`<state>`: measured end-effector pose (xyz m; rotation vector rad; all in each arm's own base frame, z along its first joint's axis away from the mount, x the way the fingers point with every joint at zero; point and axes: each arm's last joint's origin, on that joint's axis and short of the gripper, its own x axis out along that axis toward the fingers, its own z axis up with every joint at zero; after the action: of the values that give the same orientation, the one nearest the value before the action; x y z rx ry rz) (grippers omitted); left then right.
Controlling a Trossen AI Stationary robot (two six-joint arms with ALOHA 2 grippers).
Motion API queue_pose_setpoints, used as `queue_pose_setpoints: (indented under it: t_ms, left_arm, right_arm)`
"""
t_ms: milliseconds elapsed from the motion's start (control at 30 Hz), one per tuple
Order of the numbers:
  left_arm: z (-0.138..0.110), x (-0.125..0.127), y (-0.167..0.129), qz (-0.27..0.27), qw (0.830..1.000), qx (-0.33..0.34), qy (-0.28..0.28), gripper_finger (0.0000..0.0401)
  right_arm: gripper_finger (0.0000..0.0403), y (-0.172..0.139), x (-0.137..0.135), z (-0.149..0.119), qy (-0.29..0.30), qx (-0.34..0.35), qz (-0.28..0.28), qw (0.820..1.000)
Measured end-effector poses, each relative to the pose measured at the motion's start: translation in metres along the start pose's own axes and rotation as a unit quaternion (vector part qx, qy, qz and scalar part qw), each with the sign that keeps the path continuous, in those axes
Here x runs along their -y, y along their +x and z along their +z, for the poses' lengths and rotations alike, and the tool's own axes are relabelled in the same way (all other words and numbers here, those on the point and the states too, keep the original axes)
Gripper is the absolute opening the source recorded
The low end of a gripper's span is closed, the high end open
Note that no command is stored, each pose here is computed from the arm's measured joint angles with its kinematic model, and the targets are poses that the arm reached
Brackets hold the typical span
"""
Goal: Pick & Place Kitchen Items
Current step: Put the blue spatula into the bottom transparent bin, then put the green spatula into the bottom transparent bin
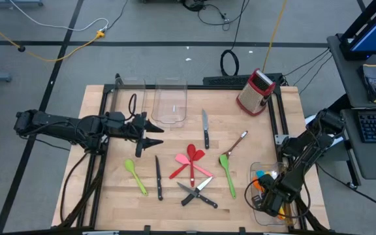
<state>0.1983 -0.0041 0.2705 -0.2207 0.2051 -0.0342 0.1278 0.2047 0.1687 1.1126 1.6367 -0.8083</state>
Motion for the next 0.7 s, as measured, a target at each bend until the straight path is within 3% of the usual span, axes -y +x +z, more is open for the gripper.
queue_pose_setpoints:
  t_ms: [233,367,533,700]
  left_arm:
    - [0.0,0.0,0.0,0.0,1.0,0.0,0.001,0.0235]
    - [0.0,0.0,0.0,0.0,1.0,0.0,0.003,0.0235]
    - [0.0,0.0,0.0,0.0,1.0,0.0,0.003,0.0234]
    - [0.0,0.0,0.0,0.0,1.0,-0.001,0.001,0.0235]
  right_arm:
    - [0.0127,-0.001,0.001,-0.001,-0.02,-0.023,-0.016,0.999]
    - [0.0152,-0.011,0.003,-0.004,-0.043,-0.049,0.004,0.998]
    - [0.015,-0.036,0.01,-0.007,-0.039,-0.085,0.055,0.994]
    - [0.0117,-0.064,0.023,-0.008,-0.034,-0.125,0.103,0.986]
